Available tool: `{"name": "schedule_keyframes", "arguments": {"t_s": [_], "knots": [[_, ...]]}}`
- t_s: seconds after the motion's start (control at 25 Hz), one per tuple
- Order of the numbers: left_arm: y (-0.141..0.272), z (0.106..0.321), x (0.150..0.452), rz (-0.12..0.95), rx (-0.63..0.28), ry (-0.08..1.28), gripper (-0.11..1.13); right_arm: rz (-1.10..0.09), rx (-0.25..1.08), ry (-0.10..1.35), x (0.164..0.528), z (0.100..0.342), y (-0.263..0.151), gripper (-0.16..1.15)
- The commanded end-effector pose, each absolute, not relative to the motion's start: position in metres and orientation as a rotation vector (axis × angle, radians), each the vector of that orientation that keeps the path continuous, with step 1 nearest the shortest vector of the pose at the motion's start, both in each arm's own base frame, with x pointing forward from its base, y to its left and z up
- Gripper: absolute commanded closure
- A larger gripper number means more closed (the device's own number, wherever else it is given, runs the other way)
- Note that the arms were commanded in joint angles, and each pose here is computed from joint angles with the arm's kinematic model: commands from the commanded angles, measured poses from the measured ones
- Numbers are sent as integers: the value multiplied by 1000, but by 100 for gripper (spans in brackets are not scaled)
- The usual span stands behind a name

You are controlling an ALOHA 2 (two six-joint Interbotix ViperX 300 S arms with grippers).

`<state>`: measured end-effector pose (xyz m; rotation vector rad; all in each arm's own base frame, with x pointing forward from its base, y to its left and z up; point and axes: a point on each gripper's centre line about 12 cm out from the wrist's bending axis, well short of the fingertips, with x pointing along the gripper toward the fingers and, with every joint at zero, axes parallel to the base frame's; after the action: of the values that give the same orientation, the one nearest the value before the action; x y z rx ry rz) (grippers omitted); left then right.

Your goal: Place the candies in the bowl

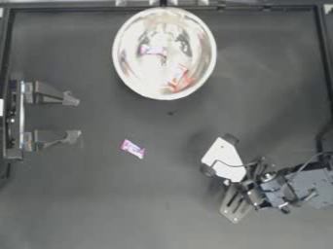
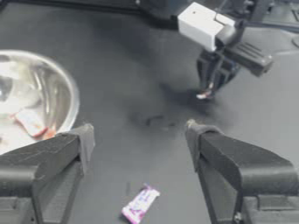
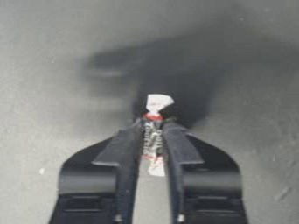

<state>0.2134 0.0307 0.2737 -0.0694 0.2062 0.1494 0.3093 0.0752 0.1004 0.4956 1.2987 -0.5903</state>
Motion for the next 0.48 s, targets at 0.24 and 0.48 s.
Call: {"name": "schedule_keyframes", "arguments": {"t_s": [0.24,0.48], "knots": [[31,278,214,153,-71,189,6,-574,455,1248,319,115,76,56],[31,278,214,152,-74,191,6,-557,416,1201,322,128,71,56]]}}
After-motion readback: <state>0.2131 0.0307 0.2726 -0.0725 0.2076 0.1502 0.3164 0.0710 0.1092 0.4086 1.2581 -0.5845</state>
